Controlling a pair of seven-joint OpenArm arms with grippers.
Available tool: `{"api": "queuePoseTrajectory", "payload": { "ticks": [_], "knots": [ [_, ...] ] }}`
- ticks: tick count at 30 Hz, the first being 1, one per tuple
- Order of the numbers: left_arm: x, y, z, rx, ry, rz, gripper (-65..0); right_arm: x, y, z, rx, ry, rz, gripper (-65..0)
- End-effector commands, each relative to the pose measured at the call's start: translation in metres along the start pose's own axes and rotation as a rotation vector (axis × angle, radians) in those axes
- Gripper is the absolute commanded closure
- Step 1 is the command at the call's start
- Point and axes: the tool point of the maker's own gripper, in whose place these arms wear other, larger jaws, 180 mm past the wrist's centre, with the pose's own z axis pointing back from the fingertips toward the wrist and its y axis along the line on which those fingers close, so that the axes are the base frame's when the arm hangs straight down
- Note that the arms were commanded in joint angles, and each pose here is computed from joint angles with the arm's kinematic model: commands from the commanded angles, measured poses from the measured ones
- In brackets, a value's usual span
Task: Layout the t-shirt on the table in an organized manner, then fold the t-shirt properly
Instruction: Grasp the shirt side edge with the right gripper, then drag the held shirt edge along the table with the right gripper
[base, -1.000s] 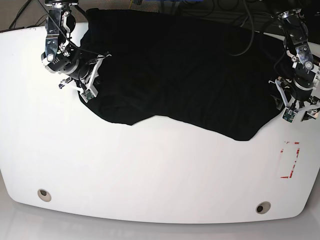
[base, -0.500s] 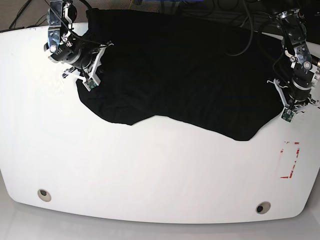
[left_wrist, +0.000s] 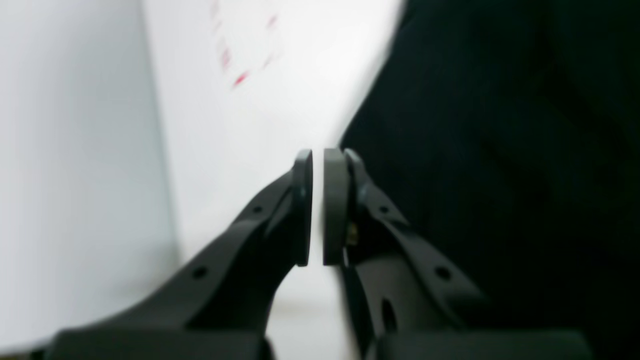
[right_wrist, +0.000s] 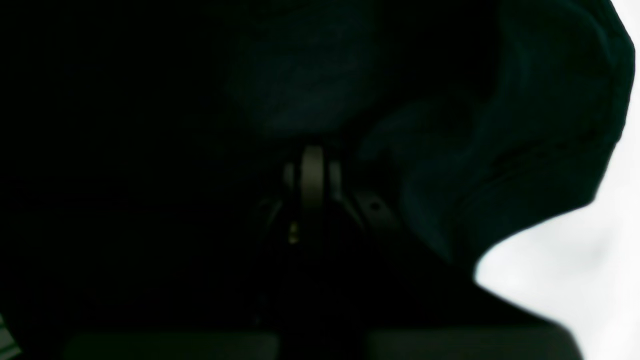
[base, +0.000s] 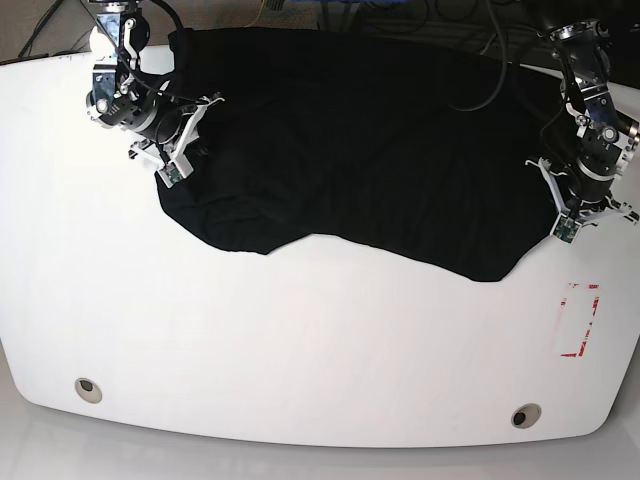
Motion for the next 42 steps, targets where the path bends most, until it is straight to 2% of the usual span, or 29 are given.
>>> {"api": "queuePoseTrajectory", "payload": {
  "ticks": [1,8,15,25,33,42],
  "knots": [
    [0.019,-0.001,-0.002,0.004,-0.106,0.04,-2.2,-0.008,-0.023,0.004,-0.067,0.072,0.029,0.0],
    [0.028,-0.023,-0.013,-0.051,-0.24,0.135,-2.2,0.004,-0.053,0.015,-0.133,0.053,0.029,0.0],
    [0.028,-0.027,-0.015,-0.049,-0.317,0.225,-2.2,0.003,-0.084,0.015,-0.169,0.083,0.012,0.0],
    [0.021,-0.033,-0.015,-0.061,-0.313,0.232,-2.2,0.014,-0.112,0.023,-0.213,0.063,0.032,0.0],
    [0.021,-0.034,-0.014,-0.061,-0.312,0.231,-2.2,0.036,-0.106,0.031,-0.22,0.014,0.08,0.0],
    [0.027,-0.028,-0.009,-0.045,-0.324,0.211,-2.2,0.103,-0.091,0.064,-0.291,-0.049,0.233,-1.1]
  ]
}}
